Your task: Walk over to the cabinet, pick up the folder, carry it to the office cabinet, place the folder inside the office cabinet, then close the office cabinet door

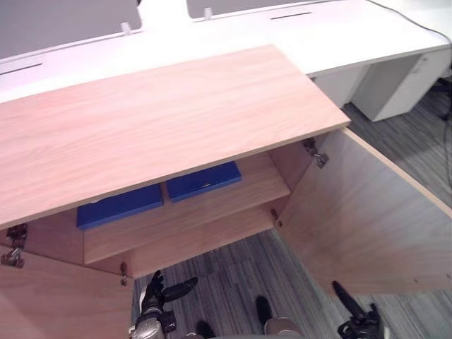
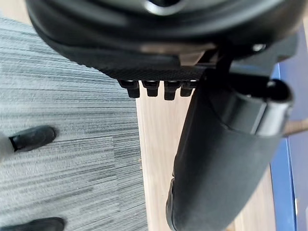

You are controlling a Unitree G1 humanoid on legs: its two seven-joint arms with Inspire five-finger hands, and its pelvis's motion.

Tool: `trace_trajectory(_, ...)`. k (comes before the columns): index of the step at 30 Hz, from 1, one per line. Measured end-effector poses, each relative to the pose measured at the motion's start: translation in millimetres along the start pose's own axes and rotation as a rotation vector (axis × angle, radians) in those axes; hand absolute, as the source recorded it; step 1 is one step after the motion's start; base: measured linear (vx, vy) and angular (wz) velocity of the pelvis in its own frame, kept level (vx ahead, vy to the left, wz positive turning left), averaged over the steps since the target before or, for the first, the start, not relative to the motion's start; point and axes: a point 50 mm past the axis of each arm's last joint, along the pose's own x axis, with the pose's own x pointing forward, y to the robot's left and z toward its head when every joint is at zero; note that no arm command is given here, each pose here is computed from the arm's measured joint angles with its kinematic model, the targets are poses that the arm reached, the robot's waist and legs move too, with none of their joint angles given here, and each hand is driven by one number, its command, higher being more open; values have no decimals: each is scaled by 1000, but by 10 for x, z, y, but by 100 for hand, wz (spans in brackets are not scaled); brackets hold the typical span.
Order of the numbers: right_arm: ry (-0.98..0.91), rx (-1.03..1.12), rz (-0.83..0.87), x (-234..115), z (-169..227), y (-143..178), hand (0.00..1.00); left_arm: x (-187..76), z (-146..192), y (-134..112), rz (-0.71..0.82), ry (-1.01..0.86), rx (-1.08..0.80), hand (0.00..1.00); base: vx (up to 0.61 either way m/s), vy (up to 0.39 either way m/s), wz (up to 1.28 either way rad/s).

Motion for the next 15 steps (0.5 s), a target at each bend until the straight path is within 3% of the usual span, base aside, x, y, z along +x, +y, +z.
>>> trace_trajectory(5, -210, -21, 62, 201, 685, 144, 100, -69, -229, 95, -16, 81, 68, 100, -65, 6, -59)
trace_trajectory(11, -444, -289, 345, 302, 1555, 853, 100, -77, -236, 194, -64, 84, 181, 100, 0, -24, -44)
trace_trajectory(15, -502, -369, 399, 313, 1853, 1112, 100, -51, -167, 161, -90, 53, 213, 100, 26, -38, -14)
